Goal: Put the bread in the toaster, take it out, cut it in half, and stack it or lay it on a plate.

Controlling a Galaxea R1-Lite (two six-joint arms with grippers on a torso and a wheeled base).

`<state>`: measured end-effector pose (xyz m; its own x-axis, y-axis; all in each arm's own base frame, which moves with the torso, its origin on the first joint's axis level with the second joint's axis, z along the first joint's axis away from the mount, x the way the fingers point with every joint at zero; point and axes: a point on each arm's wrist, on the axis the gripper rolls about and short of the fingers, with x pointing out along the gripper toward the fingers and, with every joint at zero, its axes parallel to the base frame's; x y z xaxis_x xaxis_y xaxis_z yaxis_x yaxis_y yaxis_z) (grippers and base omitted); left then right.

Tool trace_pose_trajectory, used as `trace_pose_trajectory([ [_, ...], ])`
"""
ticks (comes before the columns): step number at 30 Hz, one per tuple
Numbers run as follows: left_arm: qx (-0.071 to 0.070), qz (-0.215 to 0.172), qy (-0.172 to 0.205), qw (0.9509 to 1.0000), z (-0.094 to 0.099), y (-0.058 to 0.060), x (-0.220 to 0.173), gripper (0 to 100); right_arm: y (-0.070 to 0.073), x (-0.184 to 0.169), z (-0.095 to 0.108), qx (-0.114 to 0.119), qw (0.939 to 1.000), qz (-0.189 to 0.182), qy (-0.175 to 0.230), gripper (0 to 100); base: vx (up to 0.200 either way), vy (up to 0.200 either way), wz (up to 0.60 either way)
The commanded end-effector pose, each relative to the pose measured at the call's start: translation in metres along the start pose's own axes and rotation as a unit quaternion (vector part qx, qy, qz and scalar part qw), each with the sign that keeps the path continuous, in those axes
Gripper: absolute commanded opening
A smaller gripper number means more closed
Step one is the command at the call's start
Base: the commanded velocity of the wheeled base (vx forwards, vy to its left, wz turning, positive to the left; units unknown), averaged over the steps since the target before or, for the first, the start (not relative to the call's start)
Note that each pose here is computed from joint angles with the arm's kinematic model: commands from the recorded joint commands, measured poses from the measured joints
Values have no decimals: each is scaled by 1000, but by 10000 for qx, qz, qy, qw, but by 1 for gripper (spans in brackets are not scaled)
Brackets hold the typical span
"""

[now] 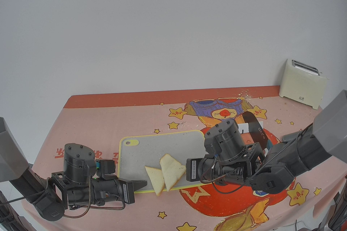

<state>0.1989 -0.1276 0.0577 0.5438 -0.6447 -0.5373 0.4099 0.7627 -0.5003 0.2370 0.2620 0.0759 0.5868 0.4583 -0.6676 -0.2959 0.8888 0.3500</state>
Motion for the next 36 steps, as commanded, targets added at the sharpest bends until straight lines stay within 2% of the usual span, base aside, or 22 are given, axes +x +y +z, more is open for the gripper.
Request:
trace_pose_trajectory([
  [1, 17, -28, 58, 10000, 0, -2, 4, 0, 1, 0, 0, -1, 10000, 32, -6, 0, 0, 0, 0],
  [16, 53, -84, -27, 9999, 5, -4, 8, 0, 12, -3, -2, -62, 9998, 205, -10, 0, 0, 0, 0],
  [22, 60, -94, -47, 9999, 7, -5, 9, 0, 16, -3, 3, 114, 9984, 412, -365, 0, 0, 0, 0],
  [30, 53, -66, -21, 10000, 5, -4, 8, 0, 9, -2, 6, 144, 9985, 255, -466, 0, 0, 0, 0],
  [36, 28, 33, -146, 9999, 7, -3, 3, 0, 3, -3, 12, 187, 9979, 39, -616, 0, 0, 0, 0],
])
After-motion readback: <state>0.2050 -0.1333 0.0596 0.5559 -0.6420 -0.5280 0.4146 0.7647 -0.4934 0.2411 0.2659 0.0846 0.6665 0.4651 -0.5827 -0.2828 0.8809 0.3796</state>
